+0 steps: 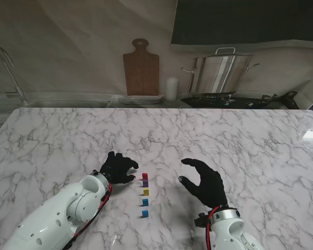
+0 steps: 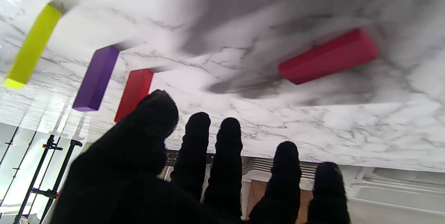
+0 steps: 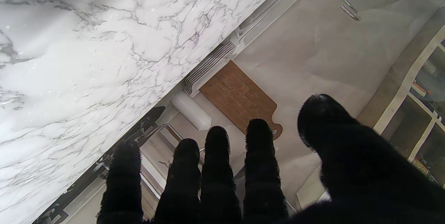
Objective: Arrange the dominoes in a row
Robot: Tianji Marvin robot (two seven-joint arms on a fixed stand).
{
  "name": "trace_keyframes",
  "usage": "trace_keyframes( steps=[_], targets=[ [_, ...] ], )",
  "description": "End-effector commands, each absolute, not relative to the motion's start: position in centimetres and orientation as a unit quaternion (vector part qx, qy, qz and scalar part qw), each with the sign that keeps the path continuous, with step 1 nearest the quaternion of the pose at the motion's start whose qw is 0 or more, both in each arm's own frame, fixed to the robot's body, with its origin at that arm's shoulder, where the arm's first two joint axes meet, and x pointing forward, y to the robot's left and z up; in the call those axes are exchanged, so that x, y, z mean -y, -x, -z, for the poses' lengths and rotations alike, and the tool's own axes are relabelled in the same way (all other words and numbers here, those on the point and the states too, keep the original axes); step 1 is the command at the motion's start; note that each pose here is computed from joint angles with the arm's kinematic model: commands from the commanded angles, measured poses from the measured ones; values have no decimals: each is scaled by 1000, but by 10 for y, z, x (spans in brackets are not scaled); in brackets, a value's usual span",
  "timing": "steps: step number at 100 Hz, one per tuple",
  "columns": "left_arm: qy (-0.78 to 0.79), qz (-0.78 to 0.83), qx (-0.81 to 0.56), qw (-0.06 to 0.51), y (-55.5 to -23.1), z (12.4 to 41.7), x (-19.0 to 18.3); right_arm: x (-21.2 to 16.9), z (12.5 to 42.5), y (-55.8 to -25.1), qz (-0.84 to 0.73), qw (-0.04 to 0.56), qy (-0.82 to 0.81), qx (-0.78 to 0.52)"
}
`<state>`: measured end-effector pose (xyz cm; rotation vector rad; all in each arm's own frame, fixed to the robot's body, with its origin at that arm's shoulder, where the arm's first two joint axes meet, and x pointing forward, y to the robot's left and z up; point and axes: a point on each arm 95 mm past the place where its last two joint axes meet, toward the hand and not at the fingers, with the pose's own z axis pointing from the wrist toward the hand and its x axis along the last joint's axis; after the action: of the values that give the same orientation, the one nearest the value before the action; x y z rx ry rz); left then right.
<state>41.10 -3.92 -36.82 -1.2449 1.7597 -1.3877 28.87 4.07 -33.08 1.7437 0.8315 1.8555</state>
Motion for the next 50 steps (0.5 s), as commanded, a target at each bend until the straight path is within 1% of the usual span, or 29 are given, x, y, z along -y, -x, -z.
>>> trace_keyframes(
  steps=[1,27,50],
  targets=[
    [465,507,-665,290,-409,368,29,-42,331,-287,-673,229,-635,-303],
    [471,483,-669,312,-412,365,0,-43,331,-287,-673,229,-635,-303],
    [474,463,-676,321,-409,370,-15,-43,331,-287,-673,228,-635,-302]
  ],
)
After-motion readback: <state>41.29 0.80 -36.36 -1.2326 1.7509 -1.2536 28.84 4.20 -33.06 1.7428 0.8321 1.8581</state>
